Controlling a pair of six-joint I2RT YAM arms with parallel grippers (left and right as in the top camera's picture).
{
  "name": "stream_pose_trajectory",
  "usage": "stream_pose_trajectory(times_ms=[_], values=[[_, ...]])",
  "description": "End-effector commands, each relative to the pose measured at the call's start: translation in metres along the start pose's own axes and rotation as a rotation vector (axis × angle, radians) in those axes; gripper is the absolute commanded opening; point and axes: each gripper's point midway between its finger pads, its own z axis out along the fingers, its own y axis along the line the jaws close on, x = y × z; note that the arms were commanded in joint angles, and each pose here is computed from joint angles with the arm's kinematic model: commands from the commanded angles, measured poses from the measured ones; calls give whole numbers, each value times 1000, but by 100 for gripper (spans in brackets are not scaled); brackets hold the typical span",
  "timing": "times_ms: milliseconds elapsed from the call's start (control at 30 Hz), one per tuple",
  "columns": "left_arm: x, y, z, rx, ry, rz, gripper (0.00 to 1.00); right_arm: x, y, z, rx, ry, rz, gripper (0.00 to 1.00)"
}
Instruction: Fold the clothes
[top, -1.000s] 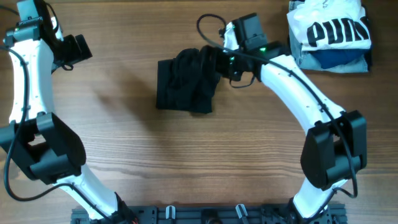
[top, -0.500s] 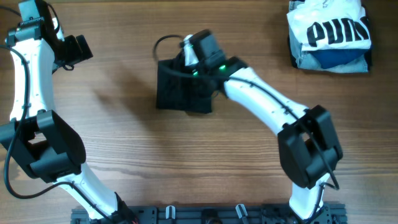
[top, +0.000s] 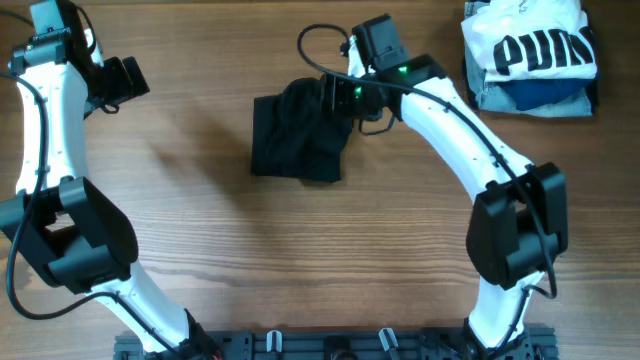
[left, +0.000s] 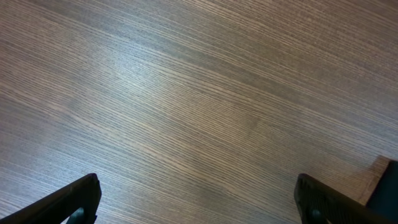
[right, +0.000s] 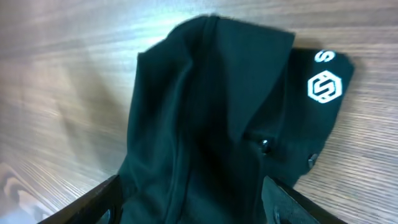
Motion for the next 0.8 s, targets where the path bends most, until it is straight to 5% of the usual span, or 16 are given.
stream_pose_trajectory(times_ms=[0, 67, 100, 133, 167, 267, 467, 500, 533, 567, 767], values=[[-3, 0, 1, -2, -3, 11, 100, 13, 0, 31, 5, 50, -7, 69], [-3, 0, 1, -2, -2, 11, 100, 10, 6, 35, -10, 32, -24, 60], [-3, 0, 1, -2, -2, 11, 100, 9, 6, 36, -7, 28, -27, 45], [-2, 0, 1, -2, -1, 11, 100, 7, 6, 36, -1, 17, -31, 14], [-2, 0, 1, -2, 0, 11, 100, 3, 8, 35, -12, 1, -39, 4], [-2, 0, 1, -2, -1, 11, 100, -5, 30, 26, -38, -30, -131, 4], [-3, 0, 1, -2, -4, 11, 100, 54, 155, 58, -182, -62, -426, 4], [-3, 0, 1, -2, -4, 11, 100, 64, 160, 68, -175, -52, -446, 22], [-3, 0, 1, -1, -4, 11, 100, 71, 163, 75, -177, -41, -455, 56], [-3, -2, 1, 14, -2, 11, 100, 72, 162, 78, -174, -39, -462, 99], [-5, -6, 1, 37, -11, 11, 100, 6, 161, -14, -122, -173, -470, 100]])
